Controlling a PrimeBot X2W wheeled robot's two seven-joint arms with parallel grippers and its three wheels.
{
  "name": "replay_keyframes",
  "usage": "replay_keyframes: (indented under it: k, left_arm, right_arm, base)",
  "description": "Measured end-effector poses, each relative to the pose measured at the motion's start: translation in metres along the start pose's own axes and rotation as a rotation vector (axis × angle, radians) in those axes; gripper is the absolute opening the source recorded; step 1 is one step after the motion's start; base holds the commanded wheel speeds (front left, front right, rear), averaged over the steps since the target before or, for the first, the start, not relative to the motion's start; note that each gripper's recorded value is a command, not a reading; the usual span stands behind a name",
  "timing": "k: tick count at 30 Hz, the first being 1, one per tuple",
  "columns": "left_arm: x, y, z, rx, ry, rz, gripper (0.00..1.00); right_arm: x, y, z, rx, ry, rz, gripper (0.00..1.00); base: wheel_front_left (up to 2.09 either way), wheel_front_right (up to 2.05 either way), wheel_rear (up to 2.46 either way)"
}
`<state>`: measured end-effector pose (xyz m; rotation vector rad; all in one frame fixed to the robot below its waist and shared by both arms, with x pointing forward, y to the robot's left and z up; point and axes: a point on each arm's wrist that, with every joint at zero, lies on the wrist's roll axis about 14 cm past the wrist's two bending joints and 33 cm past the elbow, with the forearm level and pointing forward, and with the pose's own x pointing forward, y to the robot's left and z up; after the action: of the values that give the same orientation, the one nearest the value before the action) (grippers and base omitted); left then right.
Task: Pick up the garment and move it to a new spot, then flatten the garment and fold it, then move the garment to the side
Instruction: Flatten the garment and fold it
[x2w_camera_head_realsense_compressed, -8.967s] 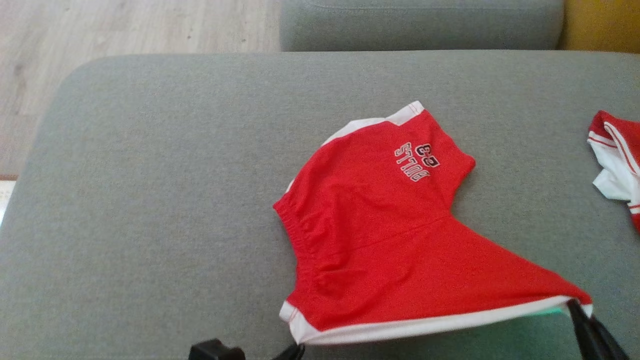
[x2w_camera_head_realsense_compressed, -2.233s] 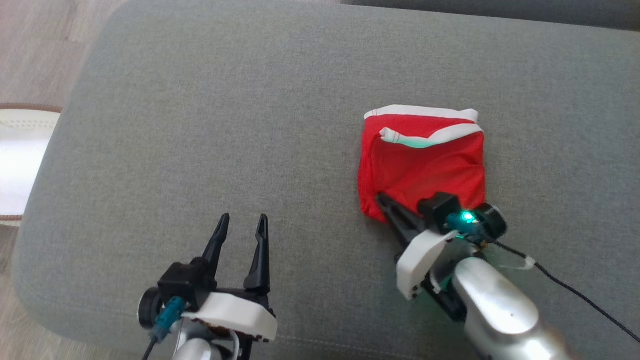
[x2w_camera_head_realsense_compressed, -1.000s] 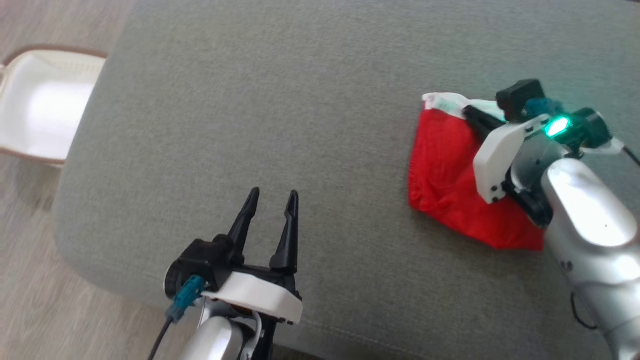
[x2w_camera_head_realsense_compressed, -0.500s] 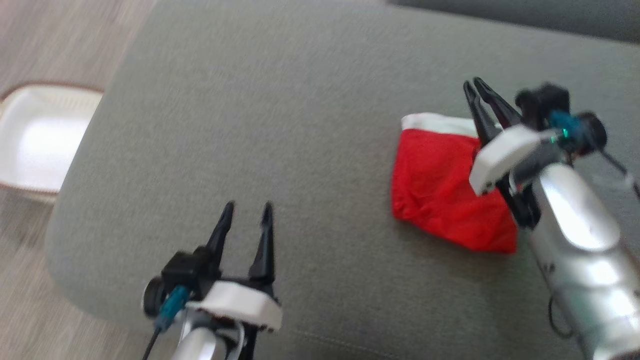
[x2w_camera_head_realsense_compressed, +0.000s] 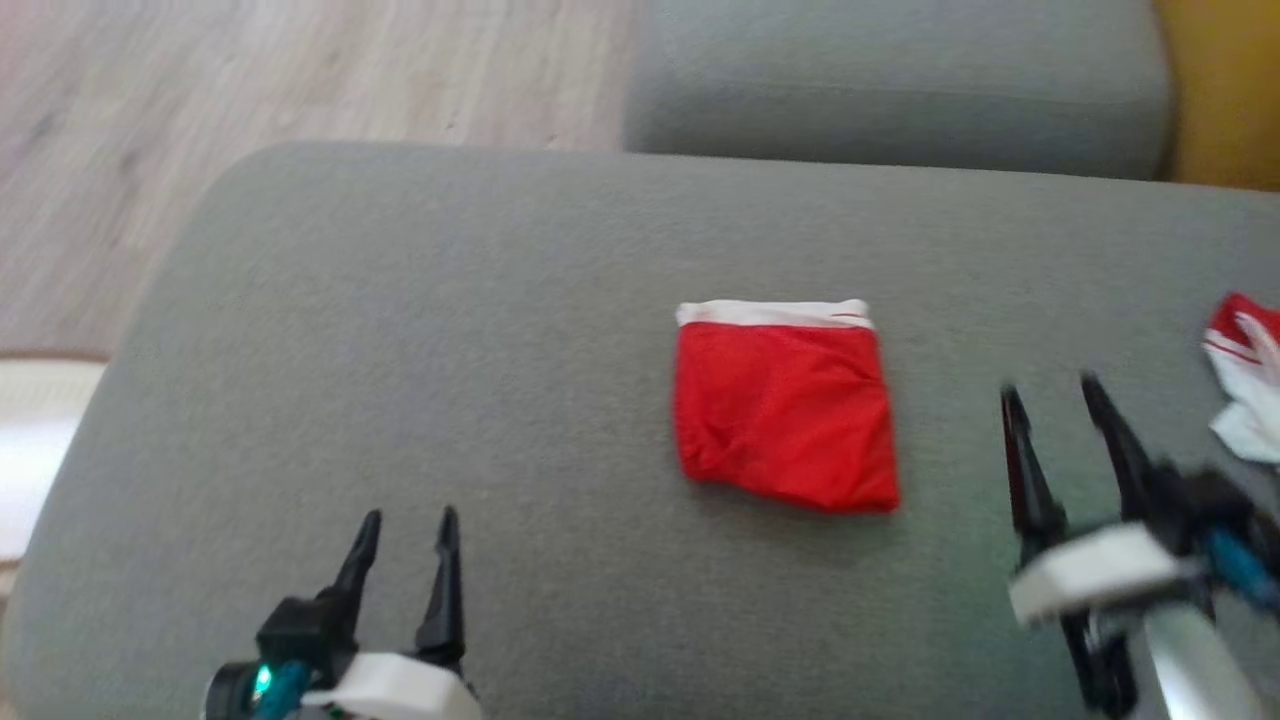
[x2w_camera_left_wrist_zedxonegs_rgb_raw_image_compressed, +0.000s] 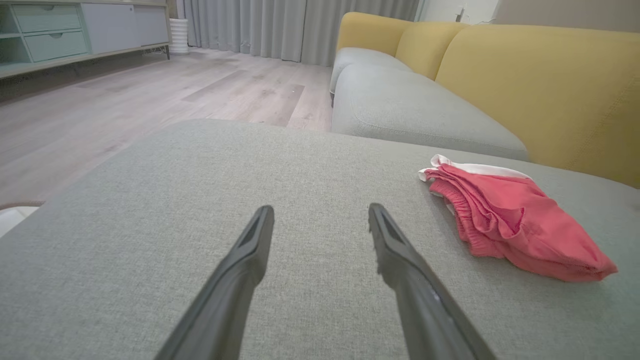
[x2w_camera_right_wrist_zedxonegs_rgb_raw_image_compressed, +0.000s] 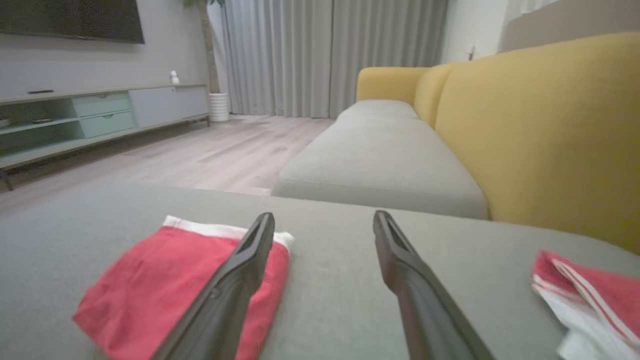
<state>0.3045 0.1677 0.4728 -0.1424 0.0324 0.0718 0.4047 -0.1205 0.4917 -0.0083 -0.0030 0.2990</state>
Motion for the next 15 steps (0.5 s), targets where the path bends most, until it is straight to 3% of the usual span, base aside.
replay_keyframes:
  k: [8, 15]
  left_arm:
    - [-0.007, -0.002, -0.005, 0.02, 0.011, -0.031, 1.0]
    - [-0.013, -0.003, -0.012, 0.027, 0.032, -0.055, 1.0]
  right_arm:
    - [-0.062, -0.005, -0.027, 0.031, 0.062, -0.08, 1.0]
    - [-0.085, -0.002, -0.033, 0.048, 0.076, -0.116, 1.0]
  base:
    - [0.0, 0.0, 0.0]
    - [0.0, 0.0, 0.0]
